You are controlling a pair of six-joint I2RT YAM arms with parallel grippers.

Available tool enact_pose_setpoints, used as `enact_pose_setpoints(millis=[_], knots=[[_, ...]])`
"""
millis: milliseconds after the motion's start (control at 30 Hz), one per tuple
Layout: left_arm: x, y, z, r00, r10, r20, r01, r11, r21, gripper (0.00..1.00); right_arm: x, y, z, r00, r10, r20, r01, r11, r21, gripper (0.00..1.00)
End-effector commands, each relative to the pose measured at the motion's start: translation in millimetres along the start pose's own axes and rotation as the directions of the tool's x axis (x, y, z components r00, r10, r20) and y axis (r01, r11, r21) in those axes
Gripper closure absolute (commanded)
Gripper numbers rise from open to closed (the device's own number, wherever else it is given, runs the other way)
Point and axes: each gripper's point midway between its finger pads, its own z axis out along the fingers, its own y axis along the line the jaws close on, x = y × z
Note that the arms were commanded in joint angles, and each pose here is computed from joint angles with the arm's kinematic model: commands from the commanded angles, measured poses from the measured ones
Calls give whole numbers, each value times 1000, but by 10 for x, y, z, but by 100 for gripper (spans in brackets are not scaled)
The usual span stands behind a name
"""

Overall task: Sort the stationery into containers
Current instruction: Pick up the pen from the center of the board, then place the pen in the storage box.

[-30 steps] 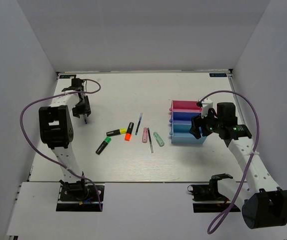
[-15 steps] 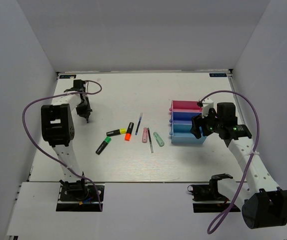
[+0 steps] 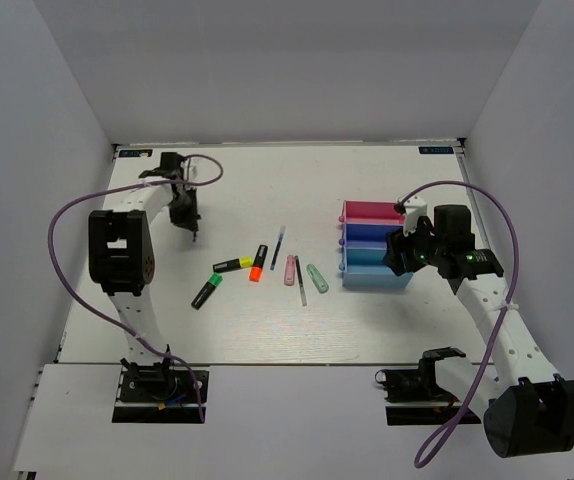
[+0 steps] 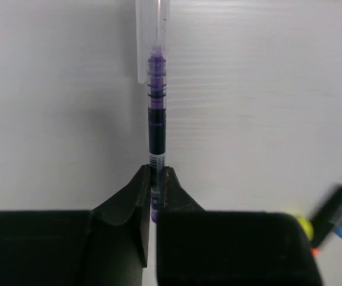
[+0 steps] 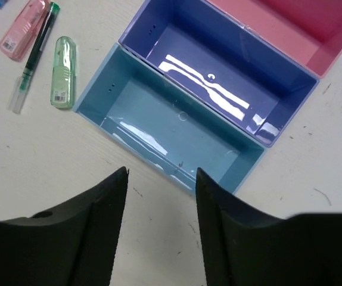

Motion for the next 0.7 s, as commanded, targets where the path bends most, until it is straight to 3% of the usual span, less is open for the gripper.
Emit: enact_pose_setpoints(millis=[0, 33, 100, 133, 333, 467, 500, 667], knots=[[-456, -891, -762, 957, 201, 208, -244, 947, 208, 99, -147, 50, -29, 998, -27, 55, 28, 999, -31, 51], [-450, -1256, -892, 936, 253, 244, -318, 906, 280, 99, -150, 39, -18, 998, -31, 60, 32, 999, -29, 76], [-525, -1637, -1097, 895, 306, 326, -411, 849, 331, 99, -151, 45, 2, 996, -50, 80, 52, 998, -30, 96], [-576, -1860, -1207, 852, 355, 385, -488, 805, 338, 99, -144, 40, 7, 994, -75, 81, 78, 996, -31, 100], [-467, -2984, -1564, 634, 464, 618, -760, 521, 389, 99, -88, 145, 79, 976, -181, 123, 193, 976, -100, 100], [-299, -3478, -1619, 528, 439, 727, -847, 338, 410, 99, -99, 196, 93, 945, -281, 164, 301, 947, -113, 100], [-378, -3626, -1664, 470, 397, 788, -878, 303, 371, 99, -110, 169, 78, 940, -293, 178, 312, 945, -95, 100], [-378, -4161, -1643, 385, 336, 860, -919, 225, 324, 99, -115, 151, 69, 937, -299, 184, 317, 945, -83, 100]])
